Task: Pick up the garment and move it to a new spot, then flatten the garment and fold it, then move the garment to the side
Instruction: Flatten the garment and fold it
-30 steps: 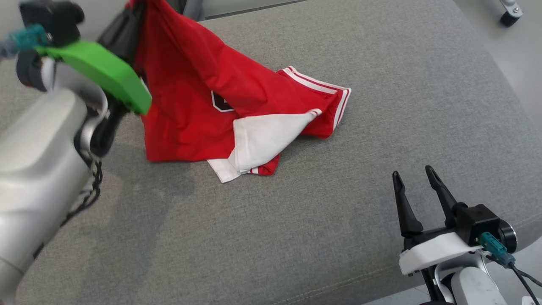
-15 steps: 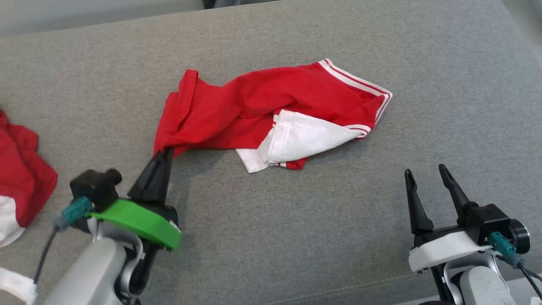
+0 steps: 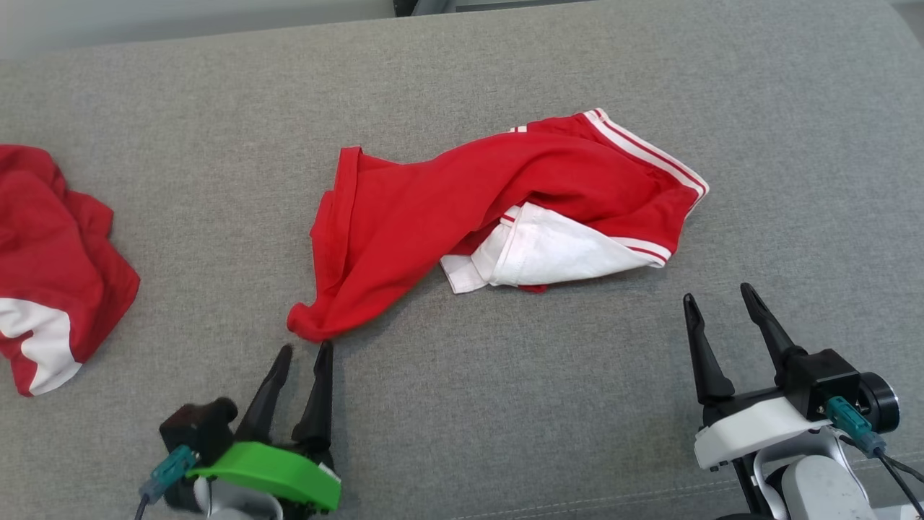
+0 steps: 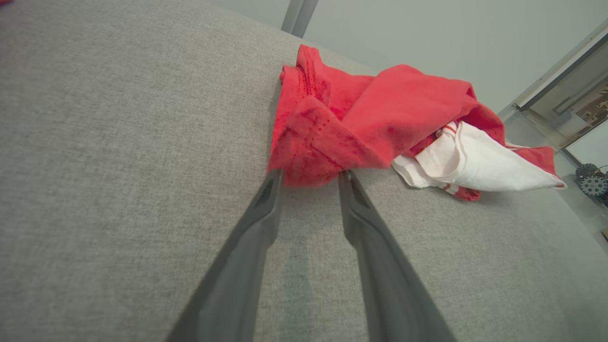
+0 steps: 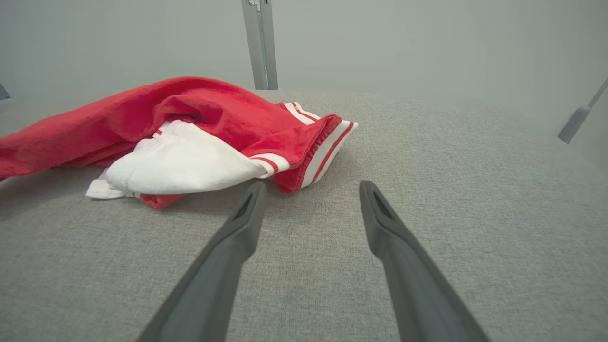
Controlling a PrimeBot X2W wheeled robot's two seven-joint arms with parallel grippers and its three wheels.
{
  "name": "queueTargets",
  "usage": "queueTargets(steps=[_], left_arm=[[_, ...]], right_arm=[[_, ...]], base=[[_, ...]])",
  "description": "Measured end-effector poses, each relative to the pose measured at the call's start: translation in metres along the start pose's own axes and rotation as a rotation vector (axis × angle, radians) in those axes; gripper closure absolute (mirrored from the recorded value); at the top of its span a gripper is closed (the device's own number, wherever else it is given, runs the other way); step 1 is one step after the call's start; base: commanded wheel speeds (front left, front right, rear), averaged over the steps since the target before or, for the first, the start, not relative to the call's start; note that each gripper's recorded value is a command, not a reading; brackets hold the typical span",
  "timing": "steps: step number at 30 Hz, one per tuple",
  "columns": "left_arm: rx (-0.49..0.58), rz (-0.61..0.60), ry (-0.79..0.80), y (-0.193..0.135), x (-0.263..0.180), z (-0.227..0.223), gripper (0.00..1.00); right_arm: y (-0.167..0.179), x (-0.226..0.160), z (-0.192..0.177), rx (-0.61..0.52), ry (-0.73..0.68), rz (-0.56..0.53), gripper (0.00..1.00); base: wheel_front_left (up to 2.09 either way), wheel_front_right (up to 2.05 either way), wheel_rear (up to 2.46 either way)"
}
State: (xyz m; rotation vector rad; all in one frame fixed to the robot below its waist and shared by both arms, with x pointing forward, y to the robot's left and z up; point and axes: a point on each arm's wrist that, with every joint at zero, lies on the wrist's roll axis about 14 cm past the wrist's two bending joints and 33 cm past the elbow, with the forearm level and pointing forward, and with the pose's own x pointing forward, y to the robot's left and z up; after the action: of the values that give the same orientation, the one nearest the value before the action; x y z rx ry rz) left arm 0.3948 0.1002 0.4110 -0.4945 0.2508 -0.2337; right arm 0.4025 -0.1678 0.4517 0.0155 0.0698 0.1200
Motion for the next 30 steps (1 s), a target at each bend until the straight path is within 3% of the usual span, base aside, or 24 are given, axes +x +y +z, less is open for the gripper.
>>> queueTargets(steps=[5, 8, 12, 16, 25, 30], left_arm=[[0.005, 0.162, 0.061, 0.043, -0.03, -0.024, 0.0], [0.028, 0.282, 0.03, 0.074, -0.046, -0.015, 0.0], [0.056, 0.289, -0.04, 0.075, -0.043, 0.006, 0.0], [0.082, 0.18, -0.084, 0.044, -0.023, 0.021, 0.0], [0.121, -0.316, -0.009, -0.108, 0.043, 0.003, 0.0], [0.165, -0.446, 0.096, -0.143, 0.068, -0.01, 0.0]], right_arm=[[-0.003, -0.007, 0.003, -0.004, -0.005, -0.008, 0.0], [-0.006, -0.013, 0.005, -0.004, -0.008, -0.022, 0.0], [-0.01, -0.018, 0.006, -0.004, -0.011, -0.036, 0.0], [-0.01, -0.02, 0.005, -0.002, -0.007, -0.037, 0.0], [-0.015, -0.019, 0.005, -0.003, -0.007, -0.055, 0.0], [-0.023, -0.02, 0.004, 0.004, -0.004, -0.086, 0.0]], base=[[0.0, 0.0, 0.0], [0.0, 0.0, 0.0], [0.0, 0.0, 0.0], [0.0, 0.0, 0.0], [0.0, 0.0, 0.0], [0.0, 0.0, 0.0]])
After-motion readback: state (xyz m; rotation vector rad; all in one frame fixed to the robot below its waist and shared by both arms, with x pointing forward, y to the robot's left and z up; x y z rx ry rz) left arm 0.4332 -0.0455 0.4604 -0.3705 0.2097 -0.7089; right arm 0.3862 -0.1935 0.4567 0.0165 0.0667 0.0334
